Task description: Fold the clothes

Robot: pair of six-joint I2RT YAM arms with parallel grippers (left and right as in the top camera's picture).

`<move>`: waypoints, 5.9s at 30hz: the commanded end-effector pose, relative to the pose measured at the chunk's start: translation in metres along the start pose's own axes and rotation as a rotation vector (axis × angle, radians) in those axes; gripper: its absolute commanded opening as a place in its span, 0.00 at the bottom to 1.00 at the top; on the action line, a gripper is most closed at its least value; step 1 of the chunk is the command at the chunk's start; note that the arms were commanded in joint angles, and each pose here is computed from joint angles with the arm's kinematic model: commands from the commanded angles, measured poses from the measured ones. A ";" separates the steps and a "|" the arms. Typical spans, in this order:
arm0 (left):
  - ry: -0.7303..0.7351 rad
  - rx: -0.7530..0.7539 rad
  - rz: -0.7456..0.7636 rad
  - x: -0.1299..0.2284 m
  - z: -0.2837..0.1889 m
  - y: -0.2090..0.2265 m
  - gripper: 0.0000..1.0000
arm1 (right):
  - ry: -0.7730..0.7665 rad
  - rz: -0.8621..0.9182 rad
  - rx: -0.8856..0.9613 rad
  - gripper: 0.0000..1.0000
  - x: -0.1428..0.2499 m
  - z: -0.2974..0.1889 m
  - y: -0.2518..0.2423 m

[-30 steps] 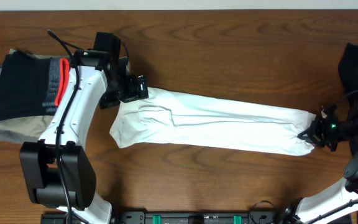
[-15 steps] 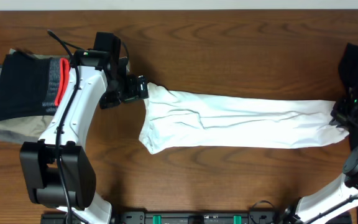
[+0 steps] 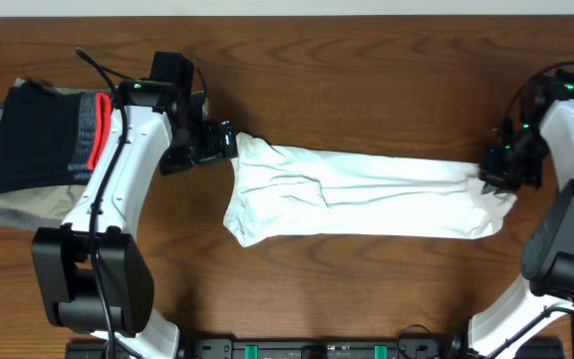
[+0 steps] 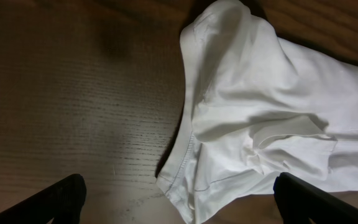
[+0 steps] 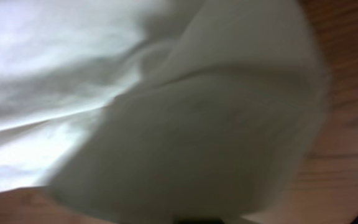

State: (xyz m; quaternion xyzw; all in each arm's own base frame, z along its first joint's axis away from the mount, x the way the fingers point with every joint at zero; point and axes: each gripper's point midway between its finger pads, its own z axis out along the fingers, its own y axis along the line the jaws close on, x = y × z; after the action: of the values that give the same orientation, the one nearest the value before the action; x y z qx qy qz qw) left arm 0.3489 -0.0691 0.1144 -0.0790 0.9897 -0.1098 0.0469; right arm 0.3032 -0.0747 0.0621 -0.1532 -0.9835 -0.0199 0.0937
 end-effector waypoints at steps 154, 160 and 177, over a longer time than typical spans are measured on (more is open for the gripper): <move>0.002 -0.013 0.002 0.004 0.004 0.005 0.98 | -0.468 -0.189 -0.772 0.07 -0.033 0.033 0.062; 0.004 -0.014 0.002 0.004 0.004 0.005 0.98 | -0.397 -0.156 -0.800 0.07 -0.033 0.065 0.063; 0.006 -0.014 0.001 0.005 0.004 0.005 0.98 | -0.451 -0.108 -0.888 0.11 -0.012 -0.052 0.051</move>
State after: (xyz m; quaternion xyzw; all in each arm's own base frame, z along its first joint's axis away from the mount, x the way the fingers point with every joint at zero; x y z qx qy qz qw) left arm 0.3474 -0.0690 0.1092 -0.0792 0.9898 -0.1096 0.0447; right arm 0.3398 -0.0327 0.0826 -0.1413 -0.8837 -0.4126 -0.1699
